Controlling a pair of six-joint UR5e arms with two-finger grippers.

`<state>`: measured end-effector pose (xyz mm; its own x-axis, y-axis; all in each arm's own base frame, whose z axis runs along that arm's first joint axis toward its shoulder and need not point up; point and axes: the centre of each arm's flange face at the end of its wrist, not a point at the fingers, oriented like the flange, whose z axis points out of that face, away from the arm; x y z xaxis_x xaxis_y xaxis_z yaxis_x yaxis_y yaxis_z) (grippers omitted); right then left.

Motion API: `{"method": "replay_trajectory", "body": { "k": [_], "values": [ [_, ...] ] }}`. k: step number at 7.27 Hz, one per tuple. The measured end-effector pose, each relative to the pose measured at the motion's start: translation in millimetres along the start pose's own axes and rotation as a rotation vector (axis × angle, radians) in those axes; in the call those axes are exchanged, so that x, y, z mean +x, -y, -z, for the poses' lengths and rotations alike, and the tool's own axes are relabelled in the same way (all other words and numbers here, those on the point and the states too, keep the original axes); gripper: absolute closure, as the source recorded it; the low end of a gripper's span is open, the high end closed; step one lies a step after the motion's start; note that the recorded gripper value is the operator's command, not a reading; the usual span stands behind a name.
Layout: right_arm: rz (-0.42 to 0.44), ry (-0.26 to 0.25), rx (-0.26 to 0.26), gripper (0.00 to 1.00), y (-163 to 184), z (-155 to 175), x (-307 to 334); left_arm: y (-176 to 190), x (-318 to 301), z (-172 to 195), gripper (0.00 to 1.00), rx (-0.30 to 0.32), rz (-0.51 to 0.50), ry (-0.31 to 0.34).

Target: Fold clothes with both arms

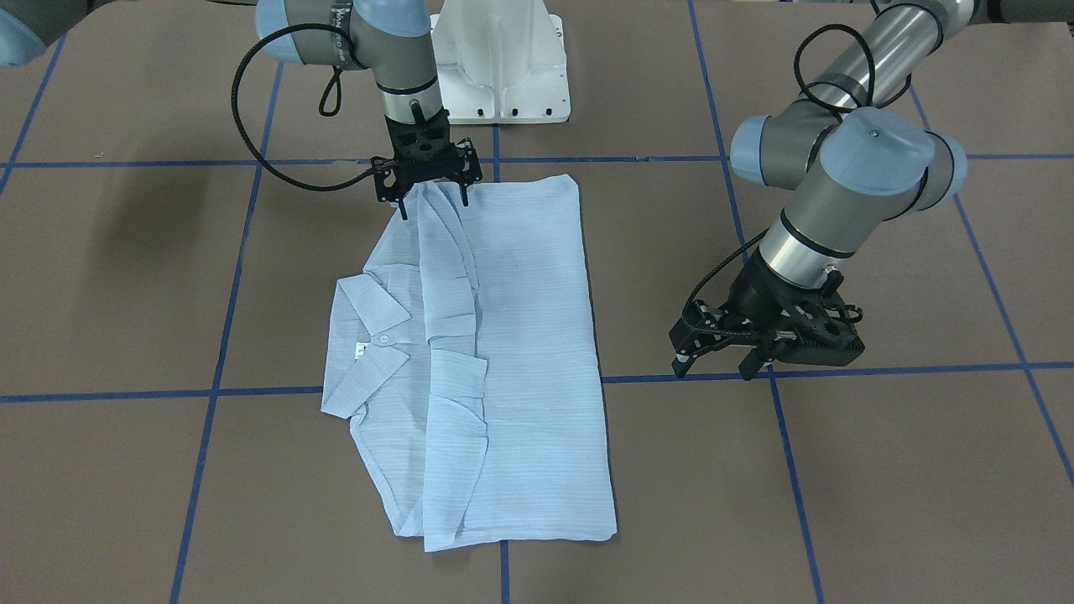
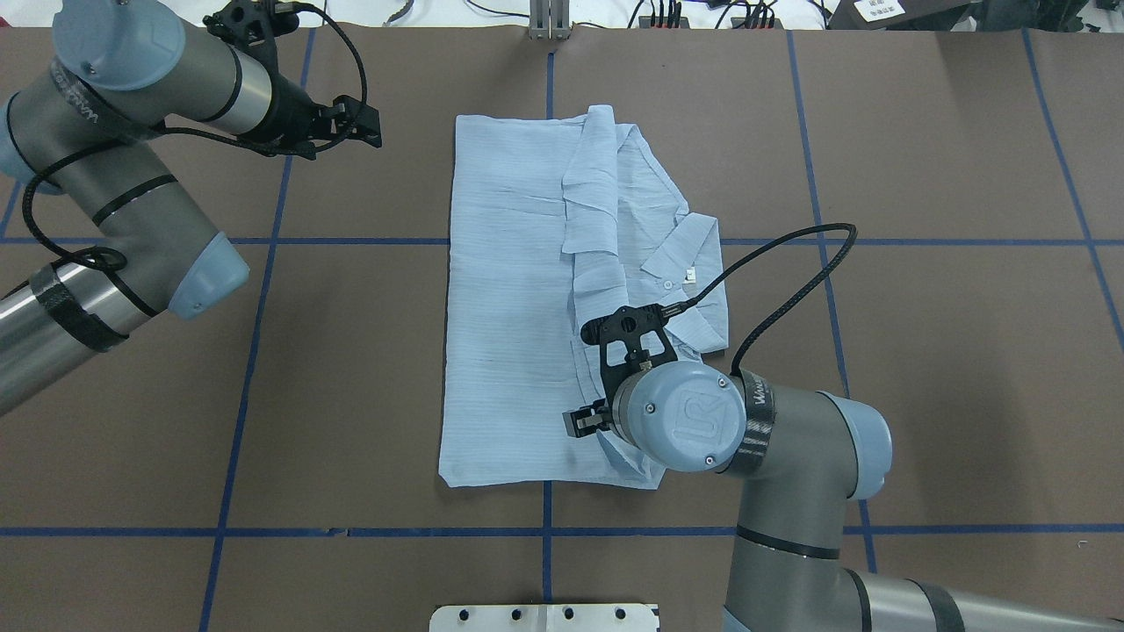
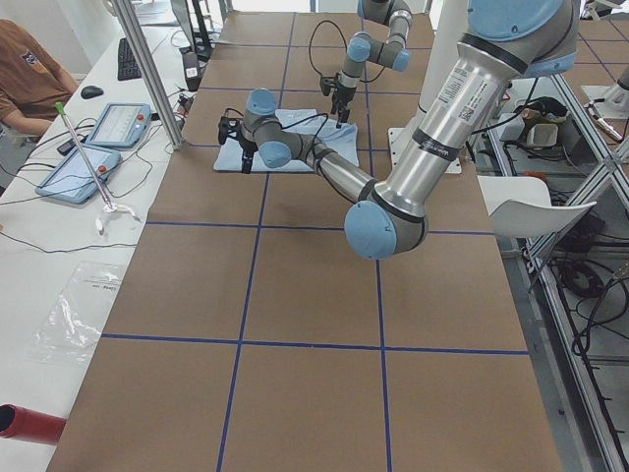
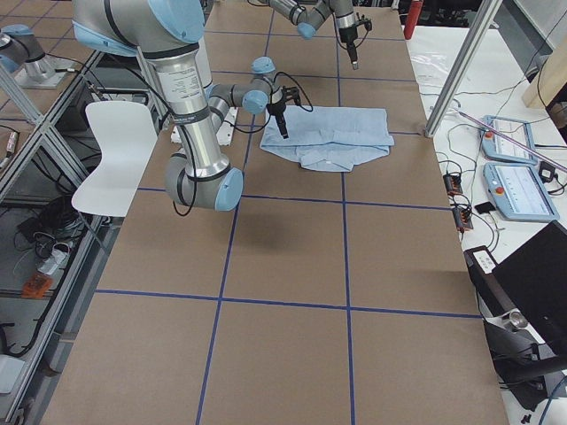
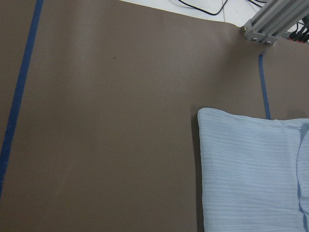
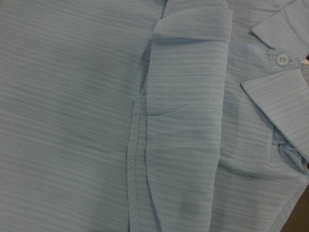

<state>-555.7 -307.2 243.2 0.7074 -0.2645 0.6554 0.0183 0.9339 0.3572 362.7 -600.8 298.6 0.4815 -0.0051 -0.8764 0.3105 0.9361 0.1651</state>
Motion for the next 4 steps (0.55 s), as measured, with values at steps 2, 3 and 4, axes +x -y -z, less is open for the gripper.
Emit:
{"method": "replay_trajectory", "body": {
  "k": [2, 3, 4],
  "values": [
    [0.051, -0.026, -0.01, 0.0, -10.9, -14.1, -5.0, -2.9, -3.6, -3.1, 0.0, -0.005, -0.001, 0.003],
    [0.076, -0.039, -0.011, 0.0, -13.6, -20.0, -4.7, -3.7, -4.1, -4.7, 0.0, -0.005, -0.002, 0.003],
    [0.088, -0.048, -0.015, 0.0, -15.8, -24.6, -4.2, -4.5, -4.5, -5.9, 0.0, -0.006, -0.002, 0.003]
  ]
}}
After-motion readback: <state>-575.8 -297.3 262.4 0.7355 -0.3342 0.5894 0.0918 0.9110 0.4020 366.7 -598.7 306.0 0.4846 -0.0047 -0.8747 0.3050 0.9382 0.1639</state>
